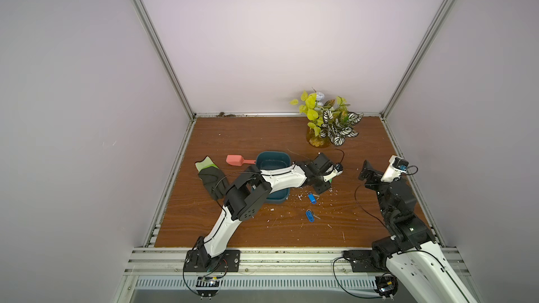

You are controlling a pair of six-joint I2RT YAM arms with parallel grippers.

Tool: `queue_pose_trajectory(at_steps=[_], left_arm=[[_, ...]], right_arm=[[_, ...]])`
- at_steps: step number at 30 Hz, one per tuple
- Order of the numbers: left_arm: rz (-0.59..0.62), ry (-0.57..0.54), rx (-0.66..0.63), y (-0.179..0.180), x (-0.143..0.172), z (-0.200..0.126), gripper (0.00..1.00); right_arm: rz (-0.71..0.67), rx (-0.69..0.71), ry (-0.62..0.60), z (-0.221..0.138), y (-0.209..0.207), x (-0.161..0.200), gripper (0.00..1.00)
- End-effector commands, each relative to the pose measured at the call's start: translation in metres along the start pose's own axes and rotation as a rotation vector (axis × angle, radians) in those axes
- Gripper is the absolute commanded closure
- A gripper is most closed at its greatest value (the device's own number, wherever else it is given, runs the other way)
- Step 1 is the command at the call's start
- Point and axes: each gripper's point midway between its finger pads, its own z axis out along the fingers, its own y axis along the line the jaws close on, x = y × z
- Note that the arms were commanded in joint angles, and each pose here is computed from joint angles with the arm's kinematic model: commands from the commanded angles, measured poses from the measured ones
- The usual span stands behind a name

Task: Take the keys out of the storage box
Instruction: Place the key at the center of the board.

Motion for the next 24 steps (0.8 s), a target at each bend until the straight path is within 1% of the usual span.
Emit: queue_pose_trajectory(at_steps=[1, 3, 5, 6, 9, 12, 15, 18, 21, 24], left_arm=[[-0.013, -0.096, -0.043, 0.009, -0.031, -0.043, 0.63], [-0.032, -0.131, -0.06, 0.017, -0.036, -0.059, 0.6], [-0.059, -0.173, -0.077, 0.025, -0.042, -0.078, 0.6], [-0.081, -0.17, -0.082, 0.03, -0.032, -0.083, 0.59], [-0.145, -0.217, -0.129, 0.049, -0.028, -0.111, 0.56], [-0.213, -0.238, -0.231, 0.072, -0.015, -0.138, 0.51], [-0.25, -0.248, -0.328, 0.089, 0.0, -0.162, 0.43], [-0.313, -0.251, -0.408, 0.104, 0.017, -0.183, 0.38], [-0.416, -0.269, -0.452, 0.121, 0.038, -0.202, 0.34], [-0.536, -0.299, -0.496, 0.138, 0.065, -0.222, 0.31]], right_arm=[[0.019, -0.056, -0.034, -0.003, 0.012, -0.018, 0.01], [0.006, -0.086, -0.021, -0.002, 0.018, -0.018, 0.01], [-0.005, -0.121, -0.006, -0.001, 0.026, -0.017, 0.01], [-0.007, -0.138, 0.0, -0.001, 0.03, -0.018, 0.01], [-0.014, -0.192, 0.019, 0.001, 0.042, -0.019, 0.01], [-0.034, -0.285, 0.04, 0.001, 0.062, -0.021, 0.01], [-0.062, -0.376, 0.075, 0.001, 0.082, -0.022, 0.07], [-0.098, -0.466, 0.133, 0.003, 0.104, -0.02, 0.12], [-0.104, -0.561, 0.219, 0.006, 0.127, -0.013, 0.18], [-0.106, -0.619, 0.317, 0.011, 0.151, -0.001, 0.22]])
